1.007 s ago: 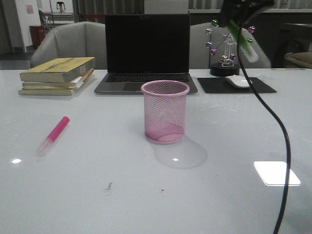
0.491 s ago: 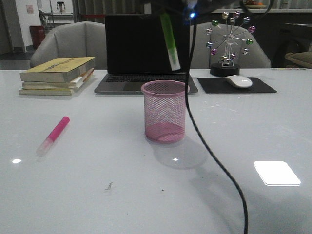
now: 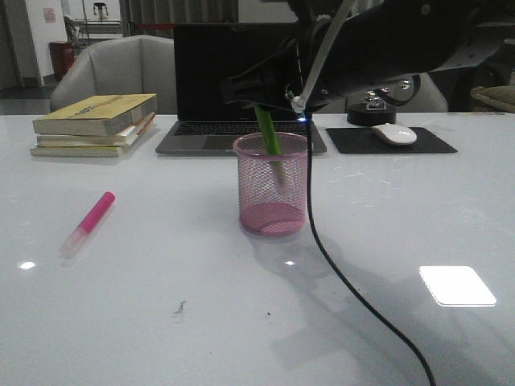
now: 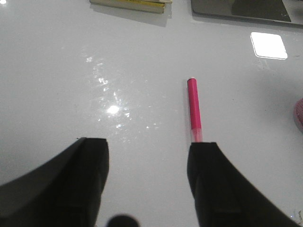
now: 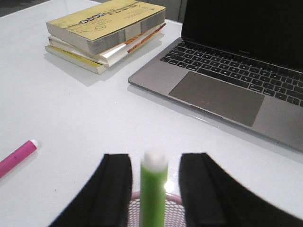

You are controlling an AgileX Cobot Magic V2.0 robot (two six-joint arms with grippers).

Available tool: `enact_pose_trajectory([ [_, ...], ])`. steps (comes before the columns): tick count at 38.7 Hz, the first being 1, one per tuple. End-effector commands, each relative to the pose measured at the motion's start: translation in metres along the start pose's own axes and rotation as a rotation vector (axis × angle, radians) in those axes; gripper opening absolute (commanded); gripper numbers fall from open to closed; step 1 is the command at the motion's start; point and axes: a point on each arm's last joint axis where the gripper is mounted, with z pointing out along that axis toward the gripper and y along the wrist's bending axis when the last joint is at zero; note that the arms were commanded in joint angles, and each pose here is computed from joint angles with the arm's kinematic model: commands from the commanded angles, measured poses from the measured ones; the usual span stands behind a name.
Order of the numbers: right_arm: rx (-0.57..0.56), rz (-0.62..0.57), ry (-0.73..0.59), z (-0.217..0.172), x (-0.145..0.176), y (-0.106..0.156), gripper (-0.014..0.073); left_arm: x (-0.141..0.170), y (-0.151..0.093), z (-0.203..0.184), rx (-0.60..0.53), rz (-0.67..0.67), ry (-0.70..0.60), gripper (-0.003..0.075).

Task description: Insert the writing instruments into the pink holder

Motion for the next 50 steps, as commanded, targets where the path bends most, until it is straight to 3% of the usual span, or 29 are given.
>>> enact_pose_trajectory([
  [1, -0.01, -0.018, -0.174, -0.013, -0.041, 0.002, 0.0477, -0.016, -0.003, -0.006, 0.015, -0.013, -0.107, 0.0447],
  [17, -0.005, -0.025, -0.081, -0.088, -0.1, 0.002, 0.0416, -0.014, -0.003, -0.006, 0.014, -0.011, -0.083, 0.0447],
  [28, 0.156, -0.003, 0.032, -0.158, -0.118, -0.044, 0.0416, -0.014, -0.003, -0.006, 0.013, -0.01, -0.083, 0.0447],
  [36, 0.334, 0.04, 0.109, -0.219, -0.088, -0.077, 0.0416, -0.014, -0.003, -0.006, 0.012, -0.006, -0.083, 0.0447],
  [50, 0.424, 0.11, 0.234, -0.273, -0.02, -0.073, 0.0416, -0.014, -0.003, -0.006, 0.009, 0.052, -0.083, 0.0447],
])
